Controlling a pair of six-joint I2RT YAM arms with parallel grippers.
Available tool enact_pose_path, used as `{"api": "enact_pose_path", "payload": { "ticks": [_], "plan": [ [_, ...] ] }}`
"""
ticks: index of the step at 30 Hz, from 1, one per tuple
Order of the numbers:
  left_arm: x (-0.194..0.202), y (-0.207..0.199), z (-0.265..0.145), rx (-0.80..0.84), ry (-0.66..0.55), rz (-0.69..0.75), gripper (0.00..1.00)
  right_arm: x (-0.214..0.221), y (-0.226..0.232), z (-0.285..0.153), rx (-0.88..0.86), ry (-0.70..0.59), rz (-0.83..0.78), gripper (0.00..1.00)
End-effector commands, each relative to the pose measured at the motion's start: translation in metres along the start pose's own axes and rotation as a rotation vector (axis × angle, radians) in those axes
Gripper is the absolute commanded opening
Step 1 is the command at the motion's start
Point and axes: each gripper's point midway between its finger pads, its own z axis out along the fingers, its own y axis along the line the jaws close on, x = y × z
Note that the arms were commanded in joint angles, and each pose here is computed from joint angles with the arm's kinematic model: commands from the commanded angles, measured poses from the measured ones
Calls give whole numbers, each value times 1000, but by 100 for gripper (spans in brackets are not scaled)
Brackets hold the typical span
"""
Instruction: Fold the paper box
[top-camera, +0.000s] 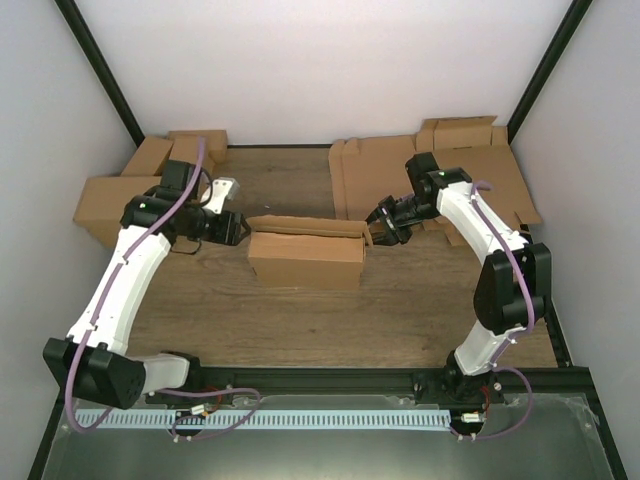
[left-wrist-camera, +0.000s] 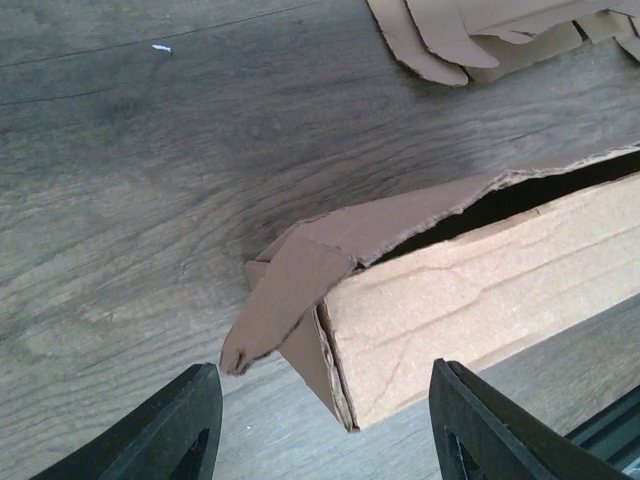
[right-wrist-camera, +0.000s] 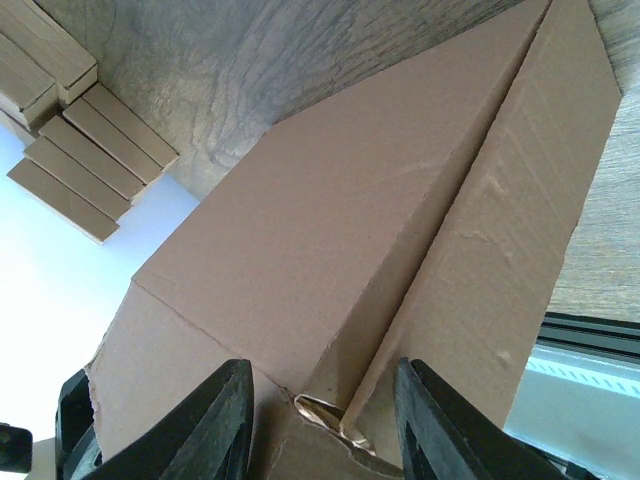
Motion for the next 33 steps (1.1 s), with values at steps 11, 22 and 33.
{"api": "enact_pose_path", "payload": {
  "ticks": [11,22,33],
  "plan": [
    [-6,9,24,-13,1,31,39,2,17,-6,-39,5,-47,40],
    [-10,16,36,-35,16,56,32,2,19,-6,-47,6,-55,40],
    [1,3,43,18,55,51,4,0,19,-6,-45,-5,-70,40]
  ]
}}
